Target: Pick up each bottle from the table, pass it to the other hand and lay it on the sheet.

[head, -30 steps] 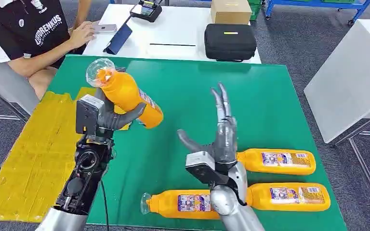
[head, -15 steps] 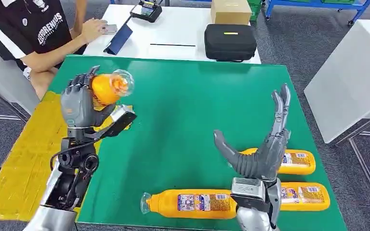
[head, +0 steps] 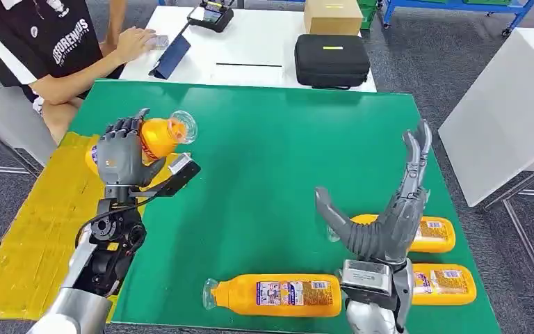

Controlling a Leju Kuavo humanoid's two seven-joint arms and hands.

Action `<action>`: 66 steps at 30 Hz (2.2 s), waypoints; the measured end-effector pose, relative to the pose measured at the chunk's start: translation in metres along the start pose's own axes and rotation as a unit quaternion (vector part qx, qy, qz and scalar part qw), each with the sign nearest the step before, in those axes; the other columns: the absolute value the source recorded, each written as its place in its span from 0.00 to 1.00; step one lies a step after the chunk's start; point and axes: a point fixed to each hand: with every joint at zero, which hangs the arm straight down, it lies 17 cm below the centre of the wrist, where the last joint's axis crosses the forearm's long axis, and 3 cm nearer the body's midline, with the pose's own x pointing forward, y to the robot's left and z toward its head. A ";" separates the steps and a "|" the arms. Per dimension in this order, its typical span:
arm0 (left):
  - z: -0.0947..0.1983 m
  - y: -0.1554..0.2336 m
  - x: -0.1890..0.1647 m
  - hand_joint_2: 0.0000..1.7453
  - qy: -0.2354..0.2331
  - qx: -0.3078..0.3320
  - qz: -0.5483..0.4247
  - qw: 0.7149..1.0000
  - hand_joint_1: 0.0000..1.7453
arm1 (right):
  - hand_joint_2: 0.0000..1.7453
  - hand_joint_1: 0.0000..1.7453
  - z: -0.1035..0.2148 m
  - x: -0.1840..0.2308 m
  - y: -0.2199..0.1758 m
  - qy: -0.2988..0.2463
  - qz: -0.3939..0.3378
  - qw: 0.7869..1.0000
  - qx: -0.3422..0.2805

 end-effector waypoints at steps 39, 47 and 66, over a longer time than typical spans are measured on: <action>0.109 -0.154 -0.066 1.00 0.076 -0.277 -0.057 0.956 0.08 | 1.00 0.00 0.009 -0.025 0.089 0.023 -0.041 0.990 0.134; 0.120 -0.158 -0.084 1.00 0.104 -0.288 -0.062 0.950 0.00 | 1.00 0.00 0.010 -0.033 0.100 0.033 -0.046 0.988 0.145; 0.085 -0.124 -0.043 1.00 0.079 -0.164 0.164 0.970 0.00 | 1.00 0.00 0.028 -0.021 0.118 0.023 -0.089 0.978 0.189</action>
